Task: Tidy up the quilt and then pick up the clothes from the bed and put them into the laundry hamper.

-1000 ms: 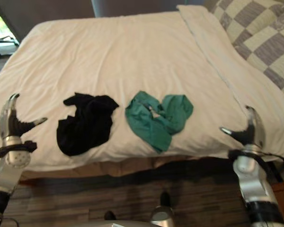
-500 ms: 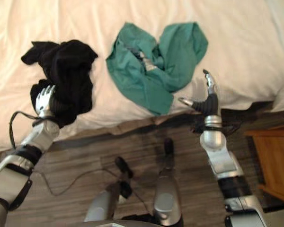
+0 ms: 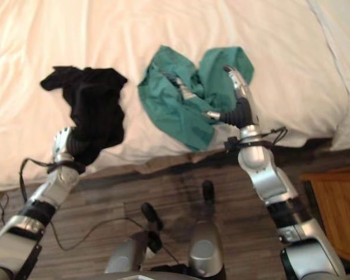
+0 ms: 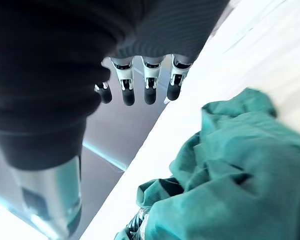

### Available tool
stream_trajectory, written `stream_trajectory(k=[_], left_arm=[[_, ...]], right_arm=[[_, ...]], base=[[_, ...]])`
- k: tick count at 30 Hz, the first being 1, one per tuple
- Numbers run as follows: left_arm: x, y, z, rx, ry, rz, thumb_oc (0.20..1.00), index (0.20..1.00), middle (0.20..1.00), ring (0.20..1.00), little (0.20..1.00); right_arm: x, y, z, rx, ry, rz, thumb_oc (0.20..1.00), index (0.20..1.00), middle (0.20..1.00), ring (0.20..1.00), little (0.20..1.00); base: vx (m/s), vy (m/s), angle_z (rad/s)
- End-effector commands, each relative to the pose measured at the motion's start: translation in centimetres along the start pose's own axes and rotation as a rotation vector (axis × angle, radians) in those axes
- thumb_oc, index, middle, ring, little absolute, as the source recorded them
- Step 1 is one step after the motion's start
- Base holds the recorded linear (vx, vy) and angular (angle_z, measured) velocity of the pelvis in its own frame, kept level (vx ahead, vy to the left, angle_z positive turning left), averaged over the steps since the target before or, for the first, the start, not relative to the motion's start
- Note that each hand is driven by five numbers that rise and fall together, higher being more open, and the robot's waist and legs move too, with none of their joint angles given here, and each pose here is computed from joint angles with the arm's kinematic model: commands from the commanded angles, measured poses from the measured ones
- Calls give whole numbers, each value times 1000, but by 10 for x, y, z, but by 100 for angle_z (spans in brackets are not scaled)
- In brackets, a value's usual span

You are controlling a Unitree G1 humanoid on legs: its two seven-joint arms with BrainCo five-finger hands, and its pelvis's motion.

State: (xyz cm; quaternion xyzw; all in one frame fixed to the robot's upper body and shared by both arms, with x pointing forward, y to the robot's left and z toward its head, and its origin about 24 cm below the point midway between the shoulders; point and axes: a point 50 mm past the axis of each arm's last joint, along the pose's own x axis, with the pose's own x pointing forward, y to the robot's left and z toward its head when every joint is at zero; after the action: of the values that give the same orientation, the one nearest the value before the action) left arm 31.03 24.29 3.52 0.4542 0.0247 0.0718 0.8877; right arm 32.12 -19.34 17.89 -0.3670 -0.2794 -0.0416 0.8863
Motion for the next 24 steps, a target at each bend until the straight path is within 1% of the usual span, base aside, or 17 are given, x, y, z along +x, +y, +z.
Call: stream_trajectory(k=[1,2,3,5,8,9,11,12,13,14,15,16,17,19,20,21,24], left_arm=[[-40,-45,-13,-16,-4,-220,200,200,200,200,200],[-41,-34,0,-10,-109,-194,200,200,200,200,200],[-52,-19,24,-144,-246,-180,200,200,200,200,200],[-69,-5,50,-299,-382,-177,200,200,200,200,200],[-76,-9,58,-438,-397,-211,200,200,200,200,200],[-76,-9,58,-439,-398,-210,200,200,200,200,200],[-78,-9,66,-448,-442,-252,200,200,200,200,200],[-79,-10,67,-449,-448,-269,200,200,200,200,200],[-79,-9,67,-449,-448,-268,200,200,200,200,200],[-79,-9,67,-449,-448,-268,200,200,200,200,200],[-79,-9,67,-449,-448,-268,200,200,200,200,200],[-85,-13,58,-427,-420,-312,200,200,200,200,200],[-86,-15,56,-425,-409,-324,200,200,200,200,200],[-87,-29,34,-356,-295,-375,200,200,200,200,200],[-87,-30,34,-355,-295,-377,200,200,200,200,200],[-89,-43,3,-336,-116,-387,200,200,200,200,200],[-95,-60,-39,-281,116,-404,200,200,200,200,200]], right_arm=[[11,3,6,2,-35,13,1000,1000,1000,1000,1000],[15,8,-4,39,26,27,1000,1000,1000,1000,1000],[17,7,-25,4,124,42,1000,1000,1000,1000,1000],[16,1,-63,-108,300,66,1000,1000,1000,1000,1000],[10,-16,-102,-200,518,62,1000,1000,1000,1000,1000],[11,-16,-101,-200,515,62,1000,1000,1000,1000,1000],[-4,-39,-134,-311,742,103,1000,1000,1000,1000,1000],[-8,-44,-139,-332,790,109,1000,1000,1000,1000,1000],[-7,-45,-139,-332,789,109,934,934,934,934,934],[-7,-45,-139,-332,789,109,200,200,200,200,200],[-7,-45,-139,-332,789,109,200,200,200,200,200],[-38,-59,-160,-397,933,157,200,200,200,200,200],[-42,-57,-162,-393,944,168,200,200,200,200,200],[-85,-37,-177,-332,1029,241,200,200,200,200,200],[-86,-37,-177,-332,1031,241,200,200,200,200,200],[-129,-13,-184,-207,1097,258,200,200,200,200,200],[-193,13,-181,-30,1182,256,200,200,200,200,200]], base=[[-12,-63,37],[-30,-105,28],[-41,-140,29],[-12,-119,69],[2,-35,73],[-9,1,26],[-8,25,5],[-1,32,6],[3,16,15],[0,0,18],[17,28,16],[21,43,9],[43,78,14],[43,57,11],[39,34,1],[42,20,-2],[71,18,-10]])
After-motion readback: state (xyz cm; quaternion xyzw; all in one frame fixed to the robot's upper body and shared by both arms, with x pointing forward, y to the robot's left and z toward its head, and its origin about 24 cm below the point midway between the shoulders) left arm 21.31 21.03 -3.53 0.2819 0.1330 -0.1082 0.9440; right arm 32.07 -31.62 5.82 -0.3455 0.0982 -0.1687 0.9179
